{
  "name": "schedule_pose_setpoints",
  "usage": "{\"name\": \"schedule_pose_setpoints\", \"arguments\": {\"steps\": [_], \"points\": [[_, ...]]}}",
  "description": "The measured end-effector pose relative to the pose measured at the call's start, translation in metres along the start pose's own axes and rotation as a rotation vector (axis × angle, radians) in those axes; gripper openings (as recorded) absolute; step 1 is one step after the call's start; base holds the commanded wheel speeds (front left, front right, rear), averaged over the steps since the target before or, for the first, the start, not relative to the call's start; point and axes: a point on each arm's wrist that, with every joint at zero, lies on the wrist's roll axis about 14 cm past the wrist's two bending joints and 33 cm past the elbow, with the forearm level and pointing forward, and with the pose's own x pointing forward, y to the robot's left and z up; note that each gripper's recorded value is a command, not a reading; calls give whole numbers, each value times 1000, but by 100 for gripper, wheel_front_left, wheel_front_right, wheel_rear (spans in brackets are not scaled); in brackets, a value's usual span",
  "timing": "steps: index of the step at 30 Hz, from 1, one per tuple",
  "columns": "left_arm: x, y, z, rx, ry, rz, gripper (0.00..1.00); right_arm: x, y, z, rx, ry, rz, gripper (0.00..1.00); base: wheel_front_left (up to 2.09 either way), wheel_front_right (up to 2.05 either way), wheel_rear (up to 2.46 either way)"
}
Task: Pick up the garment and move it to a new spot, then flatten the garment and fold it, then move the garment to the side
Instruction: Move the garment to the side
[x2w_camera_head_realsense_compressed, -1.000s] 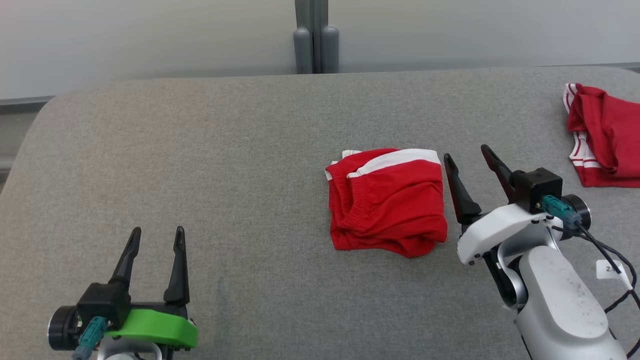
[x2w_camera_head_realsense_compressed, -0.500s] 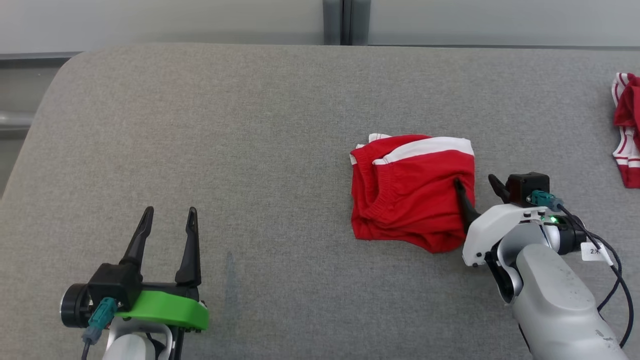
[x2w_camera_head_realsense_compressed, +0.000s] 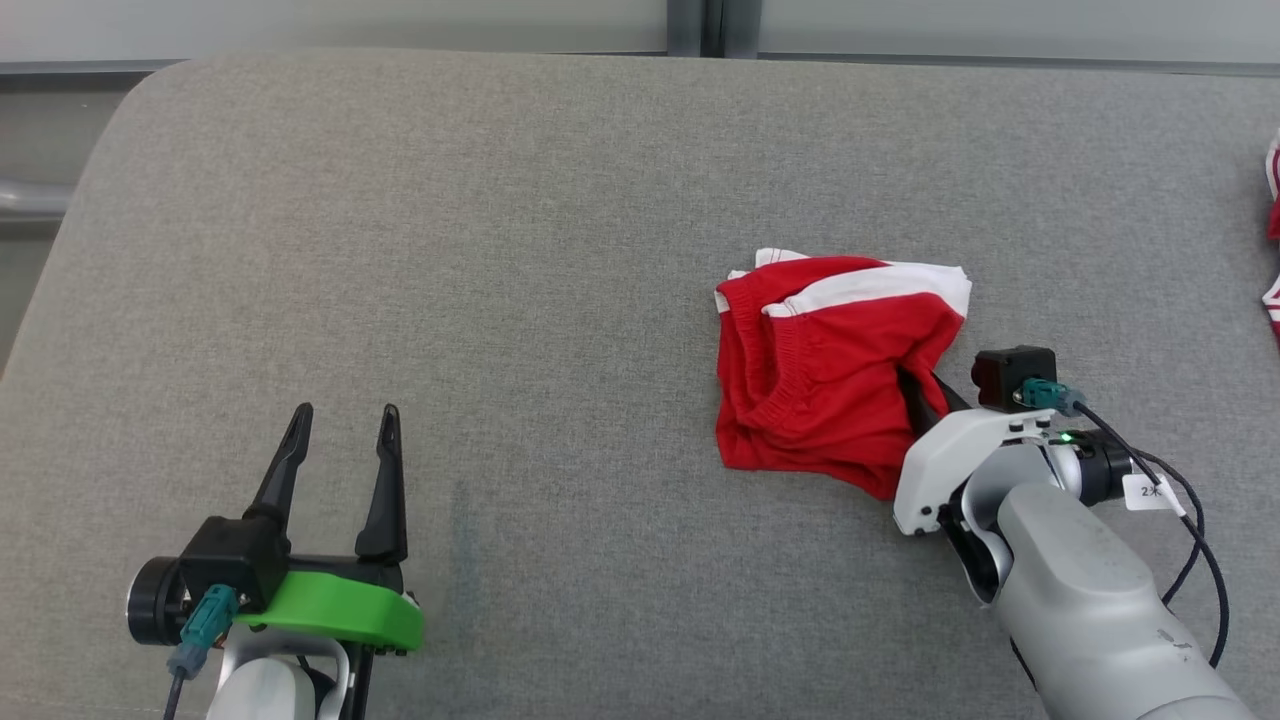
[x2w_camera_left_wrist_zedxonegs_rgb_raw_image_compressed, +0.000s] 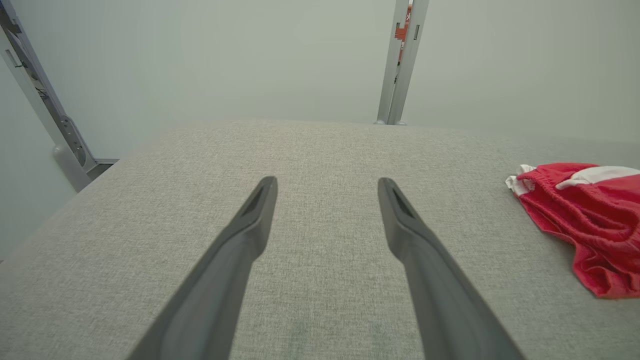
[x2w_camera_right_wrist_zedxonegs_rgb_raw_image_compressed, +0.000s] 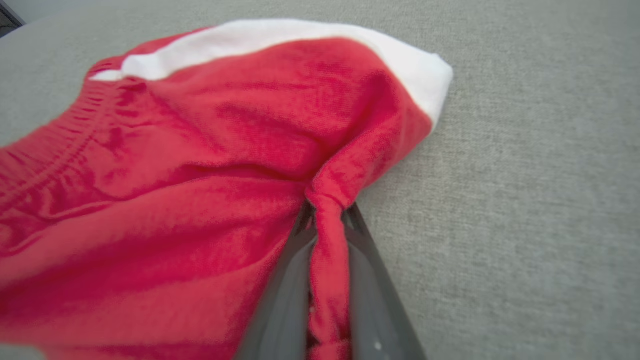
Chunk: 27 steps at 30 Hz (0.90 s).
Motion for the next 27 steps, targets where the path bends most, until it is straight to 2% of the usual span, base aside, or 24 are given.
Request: {"name": "schedule_pose_setpoints", "arguments": {"steps": [3,10,19,27], "points": [[5,-6,0,-4,-1,-17,100,2,-8,9,-56,-12,4,0,0,0,0],[24,-22,-2,-6,-7,-71,100,9,-45,40,-292,-15,3,0,0,0,0],[71,-44,-14,28,-9,-179,100,16,-137,97,-491,-28,-100,0,0,0,0],[104,-62,-47,56,27,-276,100,-12,-229,112,-552,35,-251,0,0,0,0]]}}
